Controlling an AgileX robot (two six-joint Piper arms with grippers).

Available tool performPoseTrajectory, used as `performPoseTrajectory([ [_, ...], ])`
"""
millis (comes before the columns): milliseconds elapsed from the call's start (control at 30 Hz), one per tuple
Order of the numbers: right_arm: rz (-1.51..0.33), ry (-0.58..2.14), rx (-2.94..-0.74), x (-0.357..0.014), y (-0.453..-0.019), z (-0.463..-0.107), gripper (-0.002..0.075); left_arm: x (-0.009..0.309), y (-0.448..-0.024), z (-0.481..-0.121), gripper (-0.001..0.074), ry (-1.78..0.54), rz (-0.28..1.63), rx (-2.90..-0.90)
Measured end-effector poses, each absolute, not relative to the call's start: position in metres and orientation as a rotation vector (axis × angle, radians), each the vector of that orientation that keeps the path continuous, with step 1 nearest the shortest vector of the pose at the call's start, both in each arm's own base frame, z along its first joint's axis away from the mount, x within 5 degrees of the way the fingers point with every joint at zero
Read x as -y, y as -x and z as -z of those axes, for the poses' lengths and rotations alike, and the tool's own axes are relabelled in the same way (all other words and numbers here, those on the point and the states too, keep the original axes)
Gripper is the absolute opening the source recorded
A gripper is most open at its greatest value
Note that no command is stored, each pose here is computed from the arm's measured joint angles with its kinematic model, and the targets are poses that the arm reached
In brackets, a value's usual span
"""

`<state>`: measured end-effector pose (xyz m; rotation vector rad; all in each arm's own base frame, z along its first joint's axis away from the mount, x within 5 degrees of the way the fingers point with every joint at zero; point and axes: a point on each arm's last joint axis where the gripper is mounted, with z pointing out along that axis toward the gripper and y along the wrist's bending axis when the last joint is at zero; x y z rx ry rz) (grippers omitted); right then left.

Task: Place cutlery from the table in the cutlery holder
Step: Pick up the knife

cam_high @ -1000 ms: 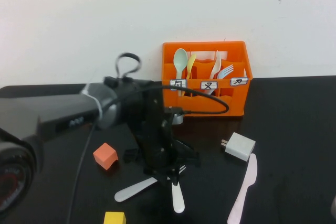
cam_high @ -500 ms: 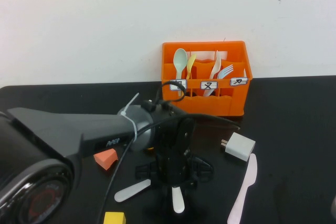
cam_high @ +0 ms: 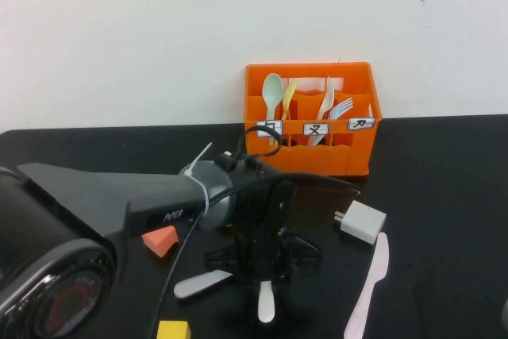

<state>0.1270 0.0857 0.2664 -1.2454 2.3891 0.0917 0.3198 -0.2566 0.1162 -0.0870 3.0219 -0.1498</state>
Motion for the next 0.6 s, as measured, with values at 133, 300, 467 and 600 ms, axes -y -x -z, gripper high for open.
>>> performPoseTrajectory([
  [133, -0.076, 1.251, -2.385, -0.085, -0.127, -0.266, -0.0002, 0.257, -0.321, -0.117, 0.0149, 0.098, 0.158, -3.016],
  [300, -0.076, 1.251, -2.385, -0.085, -0.127, -0.266, -0.0002, 0.257, -0.321, -0.117, 0.0149, 0.106, 0.165, -3.01],
  [467, -0.076, 1.251, -2.385, -0.085, -0.127, -0.266, -0.0002, 0.257, -0.32, -0.126, 0.0149, 0.106, 0.179, -2.997],
  [600, -0.077, 1.25, -2.383, -0.085, -0.128, -0.266, -0.0002, 0.256, -0.318, -0.147, 0.0149, 0.094, 0.21, -2.97],
])
